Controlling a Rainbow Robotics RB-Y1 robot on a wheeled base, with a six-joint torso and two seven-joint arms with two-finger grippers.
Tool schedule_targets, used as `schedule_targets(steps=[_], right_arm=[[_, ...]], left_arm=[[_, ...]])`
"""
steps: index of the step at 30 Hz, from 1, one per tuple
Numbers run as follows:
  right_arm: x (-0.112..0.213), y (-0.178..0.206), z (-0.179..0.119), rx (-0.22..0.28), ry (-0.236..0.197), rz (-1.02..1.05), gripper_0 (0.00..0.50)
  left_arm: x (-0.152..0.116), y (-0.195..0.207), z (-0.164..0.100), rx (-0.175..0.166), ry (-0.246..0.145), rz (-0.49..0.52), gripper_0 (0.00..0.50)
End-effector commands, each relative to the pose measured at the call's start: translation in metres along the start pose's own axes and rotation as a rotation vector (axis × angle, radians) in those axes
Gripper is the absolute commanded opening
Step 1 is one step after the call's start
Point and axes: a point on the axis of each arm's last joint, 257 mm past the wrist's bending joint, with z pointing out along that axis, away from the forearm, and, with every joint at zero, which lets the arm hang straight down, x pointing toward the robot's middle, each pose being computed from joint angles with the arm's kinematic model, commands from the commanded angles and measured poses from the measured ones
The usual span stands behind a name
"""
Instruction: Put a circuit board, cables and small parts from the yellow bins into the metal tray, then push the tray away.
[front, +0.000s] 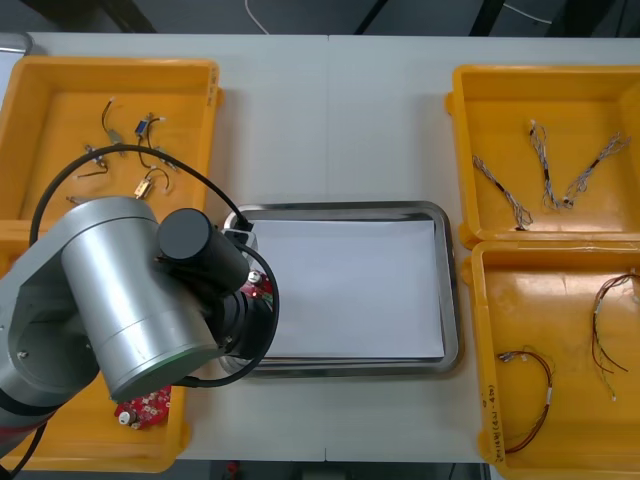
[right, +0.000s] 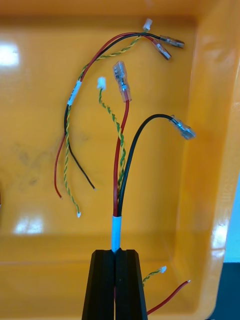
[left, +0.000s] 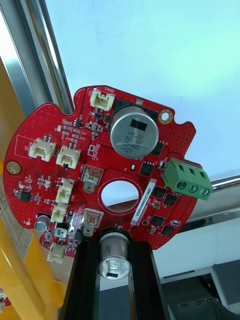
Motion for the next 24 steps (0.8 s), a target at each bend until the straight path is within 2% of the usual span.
schedule_targets(steps=[1, 9, 15, 23, 24], right_arm=[[-0.02, -0.002, -0.036, 0.05, -0.041, -0.05, 0.0], [-0.033, 0.015, -0.061, 0.061, -0.042, -0.121, 0.0], [-0.05, 0.043, -0.071, 0.01, -0.037, -0.228, 0.0], [-0.089, 0.071, -0.083, -0.01, -0.106, -0.348, 0.0], [-0.096, 0.074, -0.086, -0.008, -0.12, -0.366, 0.0]], left_arm=[[-0.011, -0.02, 0.013, 0.013, -0.019, -0.046, 0.0], [-0.015, -0.035, 0.046, 0.015, -0.035, -0.057, 0.0], [-0.013, -0.045, 0.057, 0.029, -0.044, -0.048, 0.0], [-0.006, -0.052, 0.061, 0.035, -0.038, -0.049, 0.012], [-0.007, -0.053, 0.06, 0.039, -0.039, -0.055, 0.205]])
